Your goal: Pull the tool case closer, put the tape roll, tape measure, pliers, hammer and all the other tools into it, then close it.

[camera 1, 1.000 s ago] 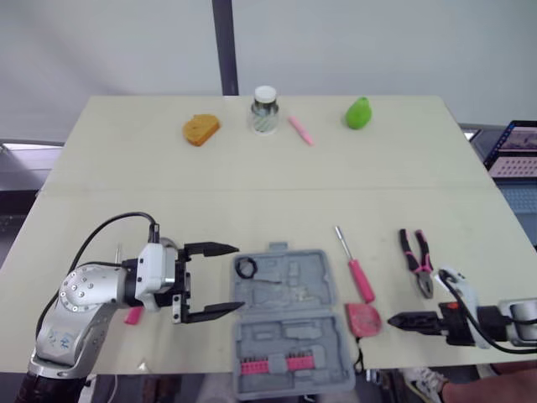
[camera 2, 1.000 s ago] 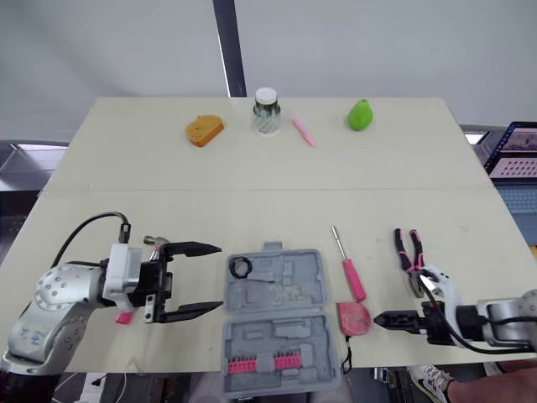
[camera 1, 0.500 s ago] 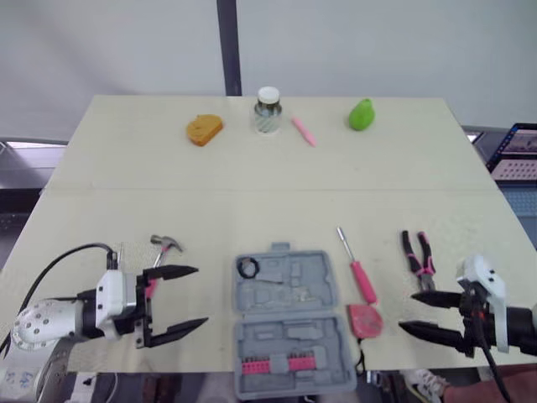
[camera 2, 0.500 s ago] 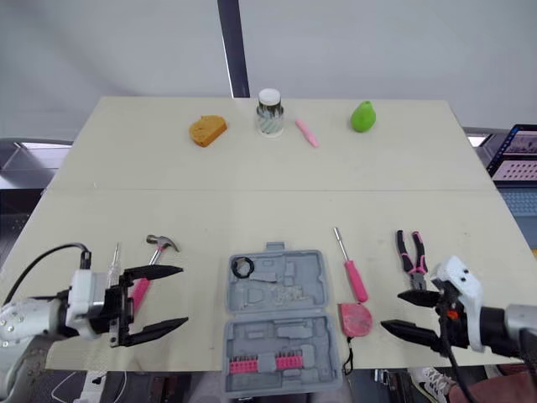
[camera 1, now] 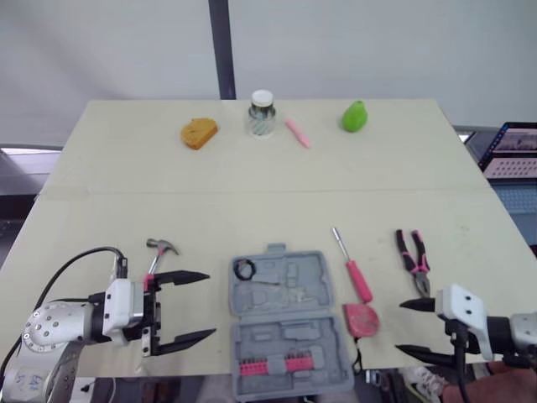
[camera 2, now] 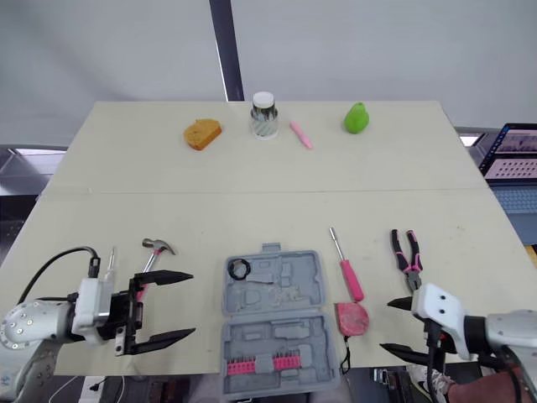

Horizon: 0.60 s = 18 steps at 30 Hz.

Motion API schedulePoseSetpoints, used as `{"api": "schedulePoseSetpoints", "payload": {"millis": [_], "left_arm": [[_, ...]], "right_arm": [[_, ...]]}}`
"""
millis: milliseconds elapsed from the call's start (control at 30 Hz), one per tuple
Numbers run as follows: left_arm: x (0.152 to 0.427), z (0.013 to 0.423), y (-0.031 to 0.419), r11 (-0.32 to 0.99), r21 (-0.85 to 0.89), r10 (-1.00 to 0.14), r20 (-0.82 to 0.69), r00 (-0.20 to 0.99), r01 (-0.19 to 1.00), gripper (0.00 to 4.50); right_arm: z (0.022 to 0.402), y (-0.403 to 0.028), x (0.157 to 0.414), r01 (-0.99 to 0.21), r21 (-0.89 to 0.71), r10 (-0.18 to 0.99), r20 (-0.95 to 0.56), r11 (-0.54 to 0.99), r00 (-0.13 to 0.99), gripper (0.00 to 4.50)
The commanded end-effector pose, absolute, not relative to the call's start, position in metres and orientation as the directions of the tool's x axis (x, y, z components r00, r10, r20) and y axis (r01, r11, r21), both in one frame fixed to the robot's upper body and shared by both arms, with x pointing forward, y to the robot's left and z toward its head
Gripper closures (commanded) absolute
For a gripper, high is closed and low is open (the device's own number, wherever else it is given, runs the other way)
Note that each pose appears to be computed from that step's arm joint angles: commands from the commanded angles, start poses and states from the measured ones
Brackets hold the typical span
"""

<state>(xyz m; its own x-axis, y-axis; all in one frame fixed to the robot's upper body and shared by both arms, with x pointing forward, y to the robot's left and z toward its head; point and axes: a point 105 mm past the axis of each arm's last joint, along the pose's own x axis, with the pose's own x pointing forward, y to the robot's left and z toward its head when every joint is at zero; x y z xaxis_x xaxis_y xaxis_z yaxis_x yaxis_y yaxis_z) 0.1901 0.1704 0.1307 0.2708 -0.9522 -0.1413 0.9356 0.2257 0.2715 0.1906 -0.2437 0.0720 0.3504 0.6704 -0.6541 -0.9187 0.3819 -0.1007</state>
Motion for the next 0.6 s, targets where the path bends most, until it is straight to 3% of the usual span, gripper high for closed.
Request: {"api": "schedulePoseSetpoints", "payload": {"millis": [33,267,600], "left_arm": [[0.186,0.137,0.166,0.213,0.293,-0.956,-0.134,0.261,0.932,0.0],[0.184,0.137,0.165,0.221,0.293,-0.953,-0.137,0.27,0.93,0.0],[0.185,0.14,0.166,0.236,0.297,-0.949,-0.133,0.285,0.925,0.0]], "right_arm": [[0.064,-0.24,0.196,-0.948,-0.142,0.666,-0.683,0.283,0.301,0.1],[0.049,-0.234,0.199,-0.974,-0.154,0.667,-0.71,0.166,0.226,0.1],[0.038,-0.229,0.205,-0.977,-0.186,0.661,-0.72,0.107,0.21,0.1]]}}
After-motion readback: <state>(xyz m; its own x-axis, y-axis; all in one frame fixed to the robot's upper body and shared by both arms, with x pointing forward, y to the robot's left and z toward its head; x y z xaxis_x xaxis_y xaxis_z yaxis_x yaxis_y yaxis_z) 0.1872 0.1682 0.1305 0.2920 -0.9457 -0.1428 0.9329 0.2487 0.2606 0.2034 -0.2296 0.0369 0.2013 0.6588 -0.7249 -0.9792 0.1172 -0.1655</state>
